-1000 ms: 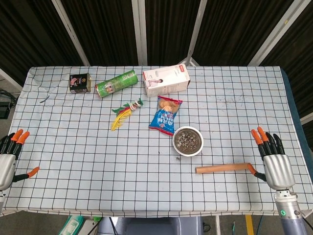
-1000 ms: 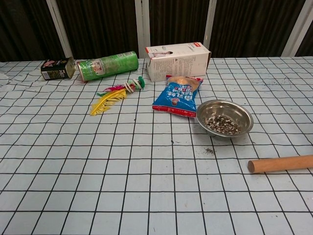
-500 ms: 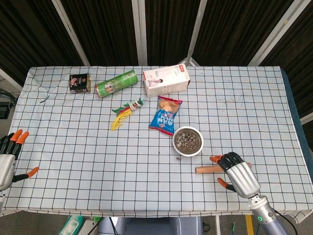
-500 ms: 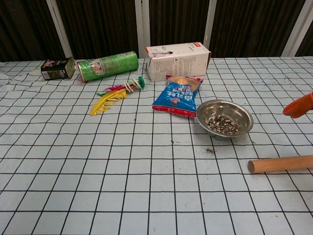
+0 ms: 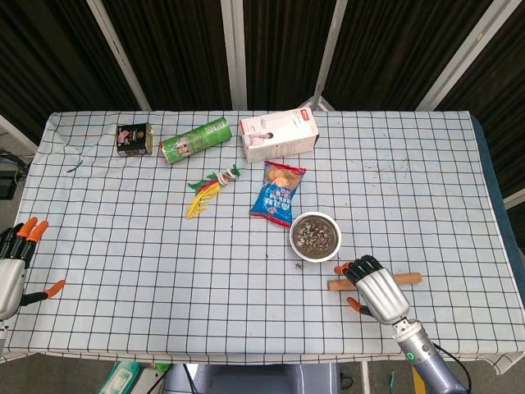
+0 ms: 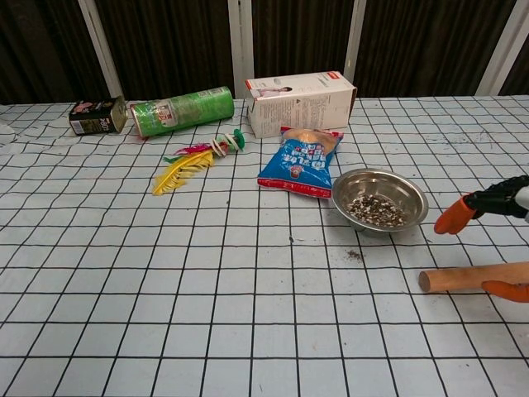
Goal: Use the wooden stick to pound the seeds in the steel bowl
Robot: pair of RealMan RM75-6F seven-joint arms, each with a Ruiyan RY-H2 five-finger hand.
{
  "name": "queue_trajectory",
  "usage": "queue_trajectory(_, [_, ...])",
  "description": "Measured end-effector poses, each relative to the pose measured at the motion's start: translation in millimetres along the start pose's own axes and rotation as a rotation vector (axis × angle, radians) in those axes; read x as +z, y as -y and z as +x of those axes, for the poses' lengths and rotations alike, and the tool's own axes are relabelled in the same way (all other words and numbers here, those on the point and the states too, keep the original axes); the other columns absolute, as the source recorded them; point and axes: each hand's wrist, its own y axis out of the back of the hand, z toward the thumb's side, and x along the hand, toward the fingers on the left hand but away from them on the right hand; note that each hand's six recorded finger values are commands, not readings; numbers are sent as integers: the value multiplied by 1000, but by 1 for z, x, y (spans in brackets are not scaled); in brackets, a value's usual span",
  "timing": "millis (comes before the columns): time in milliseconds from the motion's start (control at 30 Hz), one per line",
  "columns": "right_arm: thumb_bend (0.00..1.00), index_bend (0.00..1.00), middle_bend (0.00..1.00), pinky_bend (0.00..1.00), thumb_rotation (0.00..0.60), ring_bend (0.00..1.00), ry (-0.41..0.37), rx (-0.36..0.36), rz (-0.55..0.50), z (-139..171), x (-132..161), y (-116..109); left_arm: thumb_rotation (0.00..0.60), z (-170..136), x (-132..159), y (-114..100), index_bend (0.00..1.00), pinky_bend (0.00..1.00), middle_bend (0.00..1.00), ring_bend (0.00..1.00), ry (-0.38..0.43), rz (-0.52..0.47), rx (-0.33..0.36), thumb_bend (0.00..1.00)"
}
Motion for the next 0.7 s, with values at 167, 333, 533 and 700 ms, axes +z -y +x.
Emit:
queue_trajectory(167, [257, 404, 417, 274, 600, 353, 6, 11, 4, -5, 0, 8, 600, 0, 0, 0, 19, 0, 0, 0, 1, 0, -2, 197])
queue_trajectory(333, [257, 417, 421, 274, 600, 354, 21, 27, 10, -9, -4, 16, 600, 1, 0, 0, 19, 0, 0, 0, 2, -2, -5, 197])
queue_trajectory(533, [258, 452, 442, 288, 600, 370, 31, 49, 15, -13, -5, 27, 600, 1, 1, 0, 19, 0, 0, 0, 3, -2, -7, 198])
queue_trajectory(700, [257, 474, 450, 289, 600, 370, 38, 61, 13, -15, -5, 33, 600, 1, 0, 0, 19, 0, 0, 0, 3, -3, -9, 198])
